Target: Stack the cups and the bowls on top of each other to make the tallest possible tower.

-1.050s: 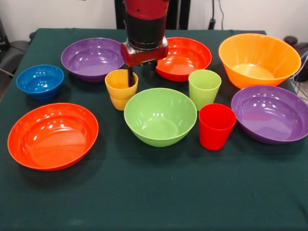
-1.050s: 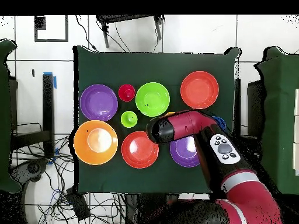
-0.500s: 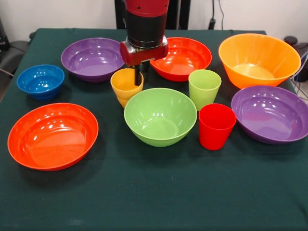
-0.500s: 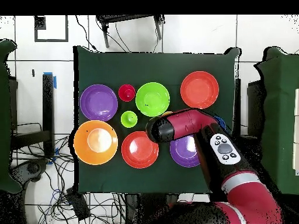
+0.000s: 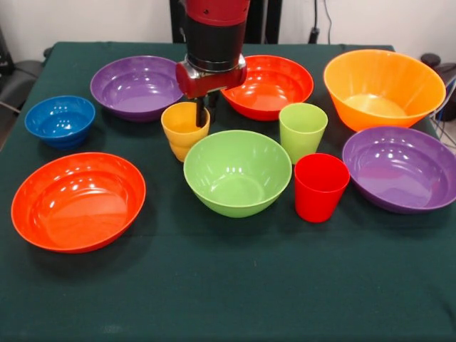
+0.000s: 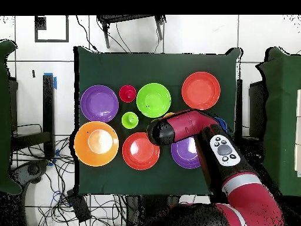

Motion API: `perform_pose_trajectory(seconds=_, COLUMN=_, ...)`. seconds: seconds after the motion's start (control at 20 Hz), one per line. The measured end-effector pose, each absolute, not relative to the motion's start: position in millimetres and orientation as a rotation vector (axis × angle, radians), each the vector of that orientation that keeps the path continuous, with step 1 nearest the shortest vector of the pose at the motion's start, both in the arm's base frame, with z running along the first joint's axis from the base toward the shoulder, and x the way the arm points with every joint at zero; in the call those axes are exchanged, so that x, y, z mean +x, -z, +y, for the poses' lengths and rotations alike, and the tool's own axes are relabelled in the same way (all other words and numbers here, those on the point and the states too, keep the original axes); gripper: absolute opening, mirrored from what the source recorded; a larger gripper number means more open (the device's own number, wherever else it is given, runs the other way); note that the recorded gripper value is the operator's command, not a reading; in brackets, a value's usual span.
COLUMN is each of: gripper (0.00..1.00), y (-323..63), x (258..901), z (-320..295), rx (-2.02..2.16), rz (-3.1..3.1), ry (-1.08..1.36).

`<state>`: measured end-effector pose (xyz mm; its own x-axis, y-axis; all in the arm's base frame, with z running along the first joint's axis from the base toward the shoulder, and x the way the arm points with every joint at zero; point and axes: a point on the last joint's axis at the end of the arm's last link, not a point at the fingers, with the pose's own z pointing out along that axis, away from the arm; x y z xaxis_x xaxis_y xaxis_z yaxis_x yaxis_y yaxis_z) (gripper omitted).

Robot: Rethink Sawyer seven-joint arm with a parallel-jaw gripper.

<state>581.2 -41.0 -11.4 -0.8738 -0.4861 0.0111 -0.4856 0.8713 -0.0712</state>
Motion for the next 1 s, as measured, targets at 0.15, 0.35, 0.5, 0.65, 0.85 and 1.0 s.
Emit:
perform_pose_trajectory(seconds=0.15, gripper=0.00, y=8, x=584, z=-41, rx=-0.791, rz=3.024, ry=0.119)
perform_pose_trajectory(seconds=0.35, gripper=0.00, y=-2, x=590, z=-41, rx=-0.795, rz=3.006, ry=0.144)
perform_pose_trajectory(seconds=0.5, gripper=0.00, y=-11, x=595, z=-40, rx=-0.803, rz=2.987, ry=0.166)
perform_pose_trajectory(seconds=0.65, gripper=0.00, y=-26, x=604, z=-35, rx=-0.819, rz=2.957, ry=0.199)
perform_pose_trajectory(seconds=0.85, gripper=0.00, y=-43, x=614, z=-25, rx=-0.844, rz=2.918, ry=0.232)
perform_pose_trajectory(seconds=1.0, gripper=0.00, y=-58, x=623, z=-16, rx=-0.864, rz=2.883, ry=0.255)
